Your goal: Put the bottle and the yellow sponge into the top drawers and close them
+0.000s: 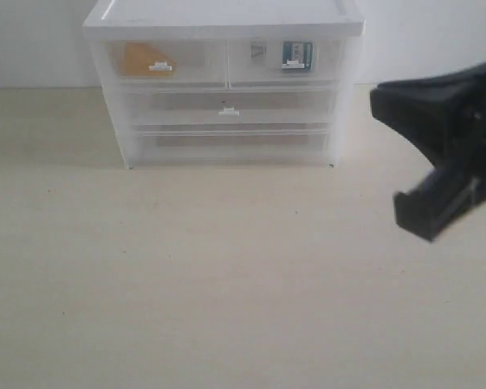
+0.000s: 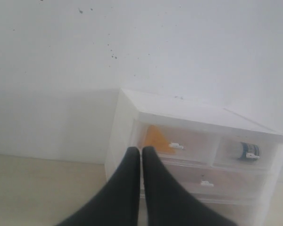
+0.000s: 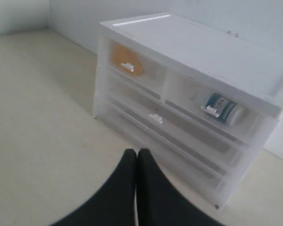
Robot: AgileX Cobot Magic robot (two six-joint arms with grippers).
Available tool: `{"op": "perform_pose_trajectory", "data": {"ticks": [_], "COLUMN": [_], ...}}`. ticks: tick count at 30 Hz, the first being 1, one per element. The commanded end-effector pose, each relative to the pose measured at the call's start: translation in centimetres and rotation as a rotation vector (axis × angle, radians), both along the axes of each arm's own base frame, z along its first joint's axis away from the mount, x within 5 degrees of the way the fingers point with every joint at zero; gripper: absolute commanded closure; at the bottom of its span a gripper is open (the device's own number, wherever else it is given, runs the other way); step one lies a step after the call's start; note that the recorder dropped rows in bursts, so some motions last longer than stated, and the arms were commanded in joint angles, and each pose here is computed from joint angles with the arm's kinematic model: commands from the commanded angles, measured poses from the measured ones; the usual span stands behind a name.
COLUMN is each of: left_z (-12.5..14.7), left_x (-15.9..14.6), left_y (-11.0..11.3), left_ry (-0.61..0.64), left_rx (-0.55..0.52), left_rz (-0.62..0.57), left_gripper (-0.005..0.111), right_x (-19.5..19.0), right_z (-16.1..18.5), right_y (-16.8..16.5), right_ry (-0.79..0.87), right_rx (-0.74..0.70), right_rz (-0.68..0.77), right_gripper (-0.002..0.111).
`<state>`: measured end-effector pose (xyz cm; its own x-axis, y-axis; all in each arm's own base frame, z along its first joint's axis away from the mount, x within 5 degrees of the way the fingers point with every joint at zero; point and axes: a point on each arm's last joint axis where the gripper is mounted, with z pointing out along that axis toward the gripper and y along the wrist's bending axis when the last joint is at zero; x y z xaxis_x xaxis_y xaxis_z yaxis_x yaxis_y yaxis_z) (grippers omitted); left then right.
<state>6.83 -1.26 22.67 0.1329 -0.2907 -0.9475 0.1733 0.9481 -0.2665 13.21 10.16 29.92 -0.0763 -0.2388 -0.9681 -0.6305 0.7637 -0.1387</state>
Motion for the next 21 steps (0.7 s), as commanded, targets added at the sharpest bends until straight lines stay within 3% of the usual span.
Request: {"op": "perform_pose_trajectory", "data": {"ticks": [1,9,18,21], "left_z": [0.0,0.0,0.0,0.0], "left_x": [-0.1,-0.1,-0.1,-0.1], "left_y": [0.0,0.0,0.0,0.0], "left_ry": [-0.007,-0.007,-0.007,-0.007], "left_rx": [0.004,0.004,0.004,0.004], "left_rz": [-0.001,-0.001,-0.001,-0.001], "left_gripper": [0.103,0.103,0.103,0.103], "right_x": [-2.9,-5.8,-6.2,-5.9], "right_z": [-2.8,-10.1,-10.7,-10.5], "right_y": [-2.1,-4.6,-4.8,-5.5], "right_ry": [0.053,0.034,0.085,0.066], "right_rx": [0.119,0.131,0.096,0.119], "right_rz": [-0.017,-0.038,-0.041,-0.128], "right_gripper": [0.109,0.109,0.109,0.109]}}
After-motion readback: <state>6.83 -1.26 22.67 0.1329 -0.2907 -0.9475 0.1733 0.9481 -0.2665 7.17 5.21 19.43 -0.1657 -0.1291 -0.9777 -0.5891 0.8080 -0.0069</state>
